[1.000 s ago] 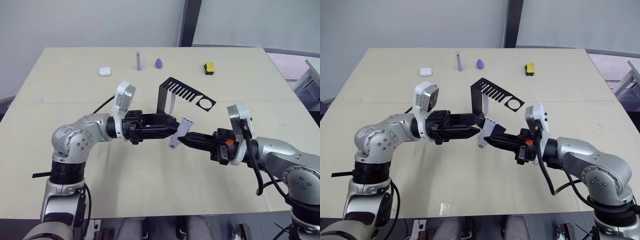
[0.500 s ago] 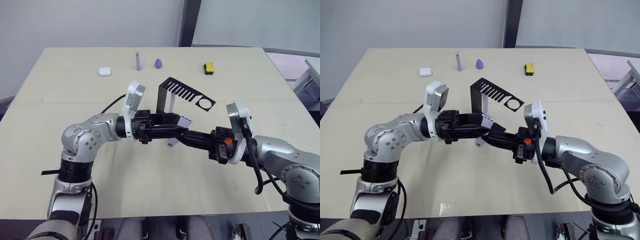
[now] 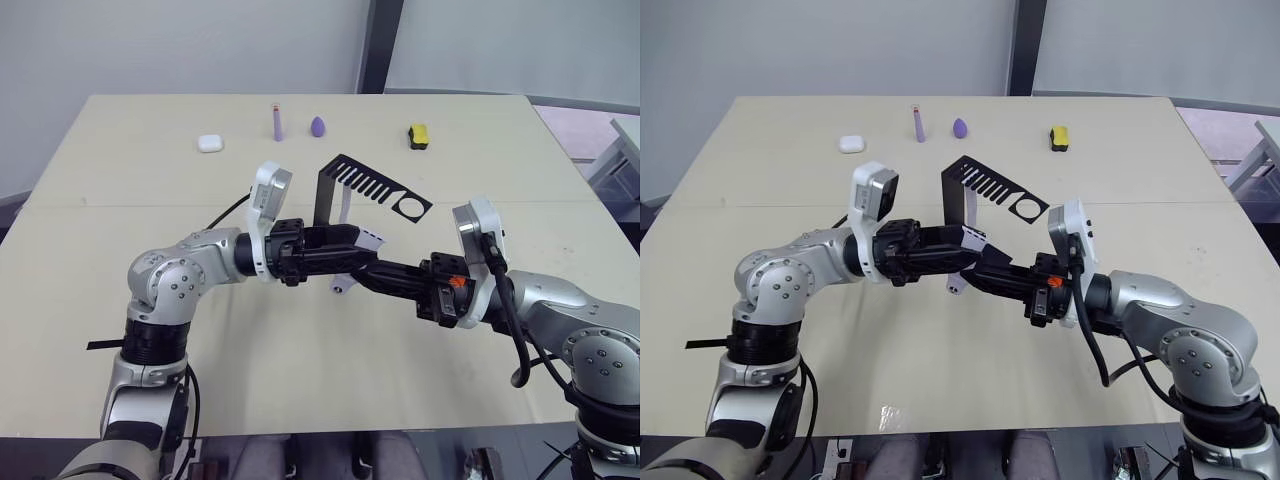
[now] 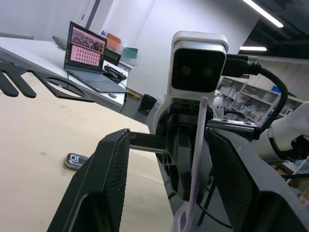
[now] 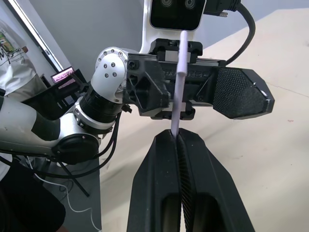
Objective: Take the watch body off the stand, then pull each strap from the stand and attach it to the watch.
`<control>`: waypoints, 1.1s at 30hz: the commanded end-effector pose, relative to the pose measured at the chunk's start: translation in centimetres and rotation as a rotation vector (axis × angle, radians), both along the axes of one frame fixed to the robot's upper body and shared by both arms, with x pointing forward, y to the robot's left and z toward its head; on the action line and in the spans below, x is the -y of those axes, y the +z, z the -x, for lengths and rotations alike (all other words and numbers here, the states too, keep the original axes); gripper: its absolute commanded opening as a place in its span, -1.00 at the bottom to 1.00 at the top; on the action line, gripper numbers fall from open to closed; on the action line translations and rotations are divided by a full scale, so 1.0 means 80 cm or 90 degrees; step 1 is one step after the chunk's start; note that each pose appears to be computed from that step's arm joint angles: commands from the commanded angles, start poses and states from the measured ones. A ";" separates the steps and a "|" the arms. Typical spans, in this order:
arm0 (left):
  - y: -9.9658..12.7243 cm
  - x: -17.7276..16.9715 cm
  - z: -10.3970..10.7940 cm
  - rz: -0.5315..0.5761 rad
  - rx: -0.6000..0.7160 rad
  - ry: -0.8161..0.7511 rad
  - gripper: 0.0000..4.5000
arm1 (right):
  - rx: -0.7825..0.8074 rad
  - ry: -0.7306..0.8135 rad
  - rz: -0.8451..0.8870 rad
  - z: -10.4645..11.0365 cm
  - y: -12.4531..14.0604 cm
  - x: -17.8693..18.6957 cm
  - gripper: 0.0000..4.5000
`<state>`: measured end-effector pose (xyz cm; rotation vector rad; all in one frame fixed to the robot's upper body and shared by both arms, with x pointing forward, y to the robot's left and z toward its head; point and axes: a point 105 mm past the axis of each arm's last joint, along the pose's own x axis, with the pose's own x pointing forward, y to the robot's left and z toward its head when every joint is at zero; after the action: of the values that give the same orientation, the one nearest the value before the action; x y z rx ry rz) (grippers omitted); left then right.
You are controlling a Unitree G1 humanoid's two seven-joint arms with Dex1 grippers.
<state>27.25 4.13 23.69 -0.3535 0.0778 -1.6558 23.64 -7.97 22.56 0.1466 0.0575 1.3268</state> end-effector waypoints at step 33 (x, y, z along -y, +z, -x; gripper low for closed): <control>0.013 0.002 0.010 0.036 0.007 -0.018 -0.98 | 0.007 -0.015 -0.027 -0.002 0.013 0.005 -1.00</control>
<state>27.20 3.97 23.96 -0.4008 0.0694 -1.6579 24.22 -8.36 22.51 0.1880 0.0689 1.3002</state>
